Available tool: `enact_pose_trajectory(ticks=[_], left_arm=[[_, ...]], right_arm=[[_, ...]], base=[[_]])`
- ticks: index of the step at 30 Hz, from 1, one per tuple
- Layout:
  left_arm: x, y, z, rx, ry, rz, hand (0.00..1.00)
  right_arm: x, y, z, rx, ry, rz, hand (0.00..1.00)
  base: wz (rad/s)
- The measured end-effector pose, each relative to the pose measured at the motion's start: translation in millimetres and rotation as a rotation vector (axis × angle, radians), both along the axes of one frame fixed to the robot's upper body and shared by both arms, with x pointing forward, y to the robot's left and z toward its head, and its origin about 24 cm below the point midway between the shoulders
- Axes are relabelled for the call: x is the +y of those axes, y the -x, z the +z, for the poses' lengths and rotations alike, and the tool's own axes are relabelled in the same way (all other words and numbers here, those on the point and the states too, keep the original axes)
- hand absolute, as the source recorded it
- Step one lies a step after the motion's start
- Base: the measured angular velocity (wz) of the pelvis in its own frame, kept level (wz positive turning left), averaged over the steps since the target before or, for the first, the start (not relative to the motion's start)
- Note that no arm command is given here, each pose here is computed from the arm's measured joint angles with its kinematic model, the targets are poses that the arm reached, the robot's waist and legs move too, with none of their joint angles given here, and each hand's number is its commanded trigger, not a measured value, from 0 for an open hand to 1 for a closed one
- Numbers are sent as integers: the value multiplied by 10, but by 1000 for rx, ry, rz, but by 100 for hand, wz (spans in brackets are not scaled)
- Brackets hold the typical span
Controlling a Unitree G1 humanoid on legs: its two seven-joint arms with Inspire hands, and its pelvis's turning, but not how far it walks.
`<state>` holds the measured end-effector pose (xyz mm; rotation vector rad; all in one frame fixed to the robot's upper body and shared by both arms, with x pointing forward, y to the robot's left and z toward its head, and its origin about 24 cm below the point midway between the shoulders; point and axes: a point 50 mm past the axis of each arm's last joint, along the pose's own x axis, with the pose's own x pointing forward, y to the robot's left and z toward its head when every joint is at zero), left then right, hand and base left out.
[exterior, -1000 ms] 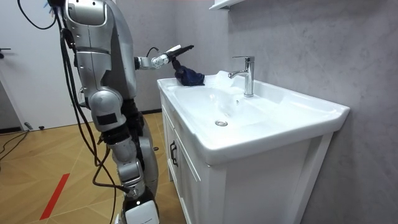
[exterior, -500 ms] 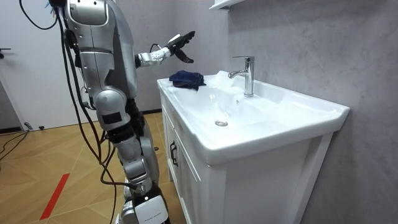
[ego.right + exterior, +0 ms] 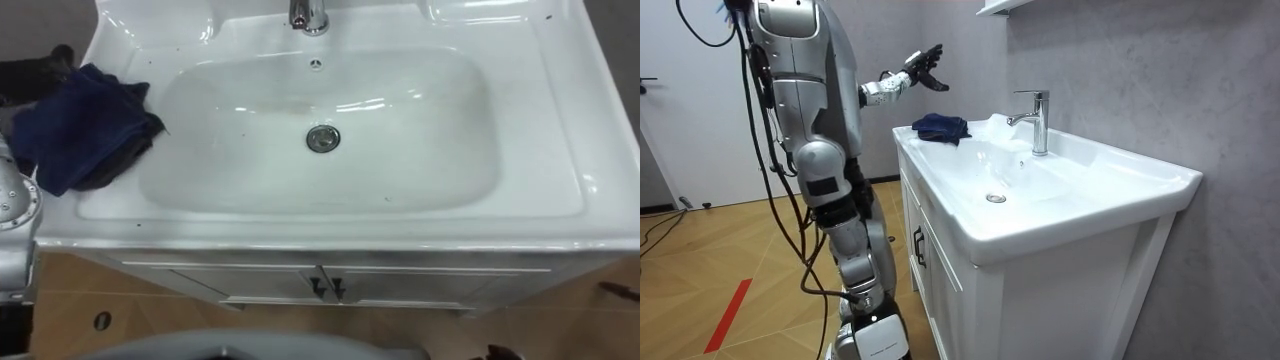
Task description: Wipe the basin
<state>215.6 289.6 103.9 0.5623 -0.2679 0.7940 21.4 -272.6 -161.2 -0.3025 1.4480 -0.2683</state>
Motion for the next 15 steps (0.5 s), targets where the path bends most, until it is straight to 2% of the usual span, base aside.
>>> enact_pose_trajectory(ticks=[3,5,8,10,12,14,15], left_arm=[[81,50,123,-98,-4,85,0],[203,122,206,-201,48,151,0],[498,323,360,-432,204,327,0],[754,559,432,-605,339,468,0],[919,762,381,-686,437,588,0],[1050,914,231,-720,569,684,0],[1115,997,76,-708,659,747,0]], right_arm=[[-6,12,4,-7,14,-6,0],[-17,62,9,-13,32,-18,0],[-43,119,19,-6,69,-31,0],[-45,198,26,-5,79,-34,0],[-57,245,35,-4,83,-37,0],[-56,268,42,-7,81,-47,0],[-58,263,45,-9,81,-51,0]], base=[[3],[-6],[-6],[-15],[-4],[13],[23]])
